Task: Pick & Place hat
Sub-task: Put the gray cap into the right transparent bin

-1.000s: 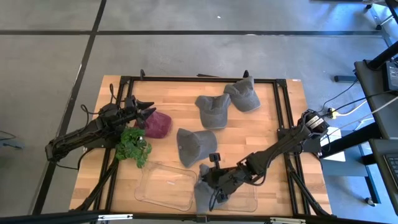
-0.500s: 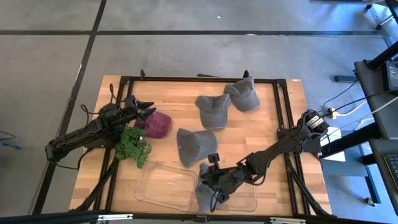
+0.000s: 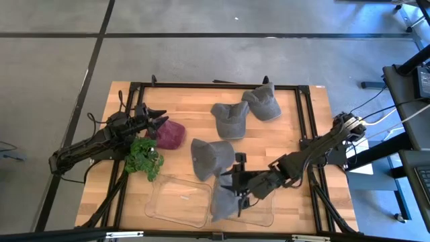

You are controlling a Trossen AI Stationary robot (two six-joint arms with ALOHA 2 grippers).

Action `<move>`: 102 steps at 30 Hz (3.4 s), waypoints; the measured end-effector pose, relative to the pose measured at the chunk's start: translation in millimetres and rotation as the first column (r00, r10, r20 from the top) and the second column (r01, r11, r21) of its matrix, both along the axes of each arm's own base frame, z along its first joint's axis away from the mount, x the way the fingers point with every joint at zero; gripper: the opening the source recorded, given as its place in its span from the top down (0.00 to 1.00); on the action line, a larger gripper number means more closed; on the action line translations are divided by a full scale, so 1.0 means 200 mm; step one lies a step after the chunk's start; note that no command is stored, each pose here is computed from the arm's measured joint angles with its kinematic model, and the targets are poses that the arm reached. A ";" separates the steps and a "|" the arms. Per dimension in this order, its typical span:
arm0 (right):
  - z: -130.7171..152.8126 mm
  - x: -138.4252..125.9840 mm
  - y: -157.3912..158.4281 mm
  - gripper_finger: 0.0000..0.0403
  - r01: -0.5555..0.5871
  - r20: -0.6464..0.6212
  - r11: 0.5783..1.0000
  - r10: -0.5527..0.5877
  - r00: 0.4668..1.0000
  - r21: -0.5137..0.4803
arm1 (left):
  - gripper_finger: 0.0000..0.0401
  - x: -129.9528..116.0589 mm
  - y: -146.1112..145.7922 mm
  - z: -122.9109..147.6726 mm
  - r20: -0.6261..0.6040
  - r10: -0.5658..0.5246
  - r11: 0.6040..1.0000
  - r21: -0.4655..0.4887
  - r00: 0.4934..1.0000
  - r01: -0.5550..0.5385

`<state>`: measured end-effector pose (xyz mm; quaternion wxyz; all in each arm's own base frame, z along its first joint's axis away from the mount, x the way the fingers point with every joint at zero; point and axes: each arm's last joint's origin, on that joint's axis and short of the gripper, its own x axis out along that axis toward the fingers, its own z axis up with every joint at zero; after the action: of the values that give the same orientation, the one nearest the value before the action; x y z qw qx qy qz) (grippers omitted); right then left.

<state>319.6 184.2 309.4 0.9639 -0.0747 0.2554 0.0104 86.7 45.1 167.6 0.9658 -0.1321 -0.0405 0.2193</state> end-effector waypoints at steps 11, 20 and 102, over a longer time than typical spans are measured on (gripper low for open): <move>-0.02 -0.02 -0.03 0.56 0.062 -0.066 0.998 -0.062 0.996 0.010 | 0.58 0.00 0.00 0.00 0.000 -0.001 1.000 0.000 1.000 0.001; -0.01 -0.12 0.05 0.56 -0.139 -0.198 0.966 0.183 0.963 0.218 | 0.58 0.00 0.00 0.00 0.012 -0.002 1.000 -0.025 1.000 0.002; -0.54 -0.38 -2.17 0.56 0.950 -0.811 0.312 -0.561 0.167 -0.020 | 0.58 0.00 0.01 0.00 0.022 0.054 0.996 -0.066 0.998 -0.053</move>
<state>243.2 -249.5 201.0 0.6216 0.3349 0.5807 -0.4053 86.0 46.6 166.8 0.9542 -0.1652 -0.0485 0.2447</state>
